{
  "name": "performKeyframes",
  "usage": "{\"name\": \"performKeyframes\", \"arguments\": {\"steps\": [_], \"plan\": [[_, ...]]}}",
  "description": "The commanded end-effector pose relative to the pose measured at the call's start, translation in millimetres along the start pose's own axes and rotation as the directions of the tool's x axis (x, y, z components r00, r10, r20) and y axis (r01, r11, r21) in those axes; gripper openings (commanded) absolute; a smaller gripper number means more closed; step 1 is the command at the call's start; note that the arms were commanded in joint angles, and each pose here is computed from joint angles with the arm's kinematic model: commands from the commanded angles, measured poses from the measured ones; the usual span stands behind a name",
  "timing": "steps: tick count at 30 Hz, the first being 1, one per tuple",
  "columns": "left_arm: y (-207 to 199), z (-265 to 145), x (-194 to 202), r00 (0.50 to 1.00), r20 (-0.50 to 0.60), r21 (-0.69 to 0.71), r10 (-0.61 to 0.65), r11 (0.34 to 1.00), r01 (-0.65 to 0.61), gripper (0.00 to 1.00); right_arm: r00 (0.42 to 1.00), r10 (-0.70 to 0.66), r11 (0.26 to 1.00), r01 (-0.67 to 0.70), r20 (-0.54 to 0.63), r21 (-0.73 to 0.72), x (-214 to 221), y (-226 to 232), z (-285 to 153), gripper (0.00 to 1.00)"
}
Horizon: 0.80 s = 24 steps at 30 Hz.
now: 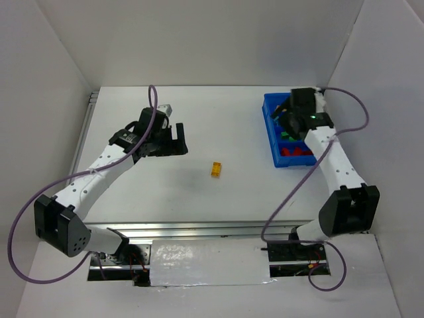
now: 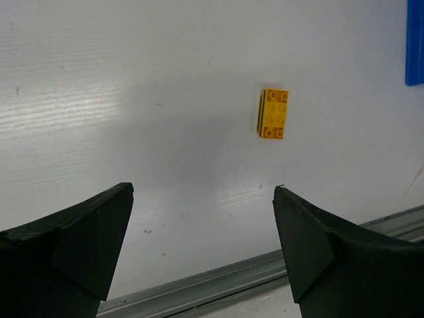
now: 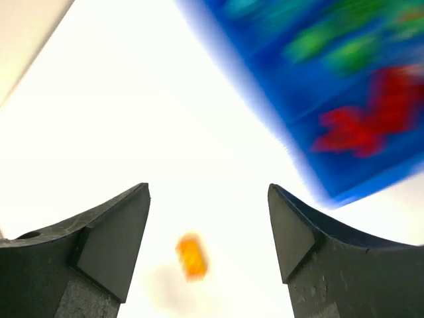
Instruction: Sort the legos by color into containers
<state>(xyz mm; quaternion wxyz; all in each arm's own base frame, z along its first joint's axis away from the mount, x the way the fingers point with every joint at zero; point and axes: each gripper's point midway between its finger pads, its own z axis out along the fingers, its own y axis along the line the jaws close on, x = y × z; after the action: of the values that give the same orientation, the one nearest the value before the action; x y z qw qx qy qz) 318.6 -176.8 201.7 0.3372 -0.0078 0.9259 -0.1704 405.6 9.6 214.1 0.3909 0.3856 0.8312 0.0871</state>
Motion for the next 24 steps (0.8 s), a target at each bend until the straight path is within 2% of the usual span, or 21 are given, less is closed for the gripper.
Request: {"name": "performKeyframes", "arguments": {"steps": [1,5,6,7,10,11,14,24], "plan": [[11.4,-10.3,-16.3,0.995,0.067,-0.083,-0.079,0.993,0.085,1.0,0.983,-0.186,0.977,0.184,-0.008,-0.105,51.6,55.3,-47.0,0.79],[31.7,-11.3,-13.6,0.988,0.077,-0.185,-0.132,0.972,0.144,1.0,0.942,-0.32,0.939,0.302,-0.098,-0.162,137.0,85.2,-56.8,0.79],[36.1,-12.1,-11.2,0.985,0.079,-0.208,-0.155,0.963,0.169,0.99,0.915,-0.379,0.917,0.351,-0.137,-0.192,171.1,94.4,-57.8,0.79],[47.2,-17.8,-10.2,0.981,0.103,-0.261,-0.164,0.947,0.186,1.0,0.901,-0.408,0.902,0.374,-0.146,-0.214,185.4,104.3,-60.2,0.79],[67.7,-35.5,-11.1,0.958,0.188,-0.325,-0.218,0.907,0.27,1.0,0.826,-0.516,0.856,0.489,-0.227,-0.167,239.1,108.8,-44.3,0.8],[72.4,-38.5,-8.7,0.954,0.198,-0.33,-0.226,0.901,0.282,1.0,0.795,-0.544,0.837,0.533,-0.266,-0.12,260.2,100.6,-24.8,0.8],[74.7,-47.6,-9.1,0.953,0.214,-0.304,-0.215,0.912,0.274,1.0,0.748,-0.588,0.799,0.596,-0.308,-0.078,285.0,94.0,-6.8,0.8],[78.6,-44.0,14.6,0.978,0.127,-0.276,-0.166,0.941,0.196,1.0,0.688,-0.607,0.767,0.638,-0.398,-0.066,319.3,58.1,15.7,0.81]]}}
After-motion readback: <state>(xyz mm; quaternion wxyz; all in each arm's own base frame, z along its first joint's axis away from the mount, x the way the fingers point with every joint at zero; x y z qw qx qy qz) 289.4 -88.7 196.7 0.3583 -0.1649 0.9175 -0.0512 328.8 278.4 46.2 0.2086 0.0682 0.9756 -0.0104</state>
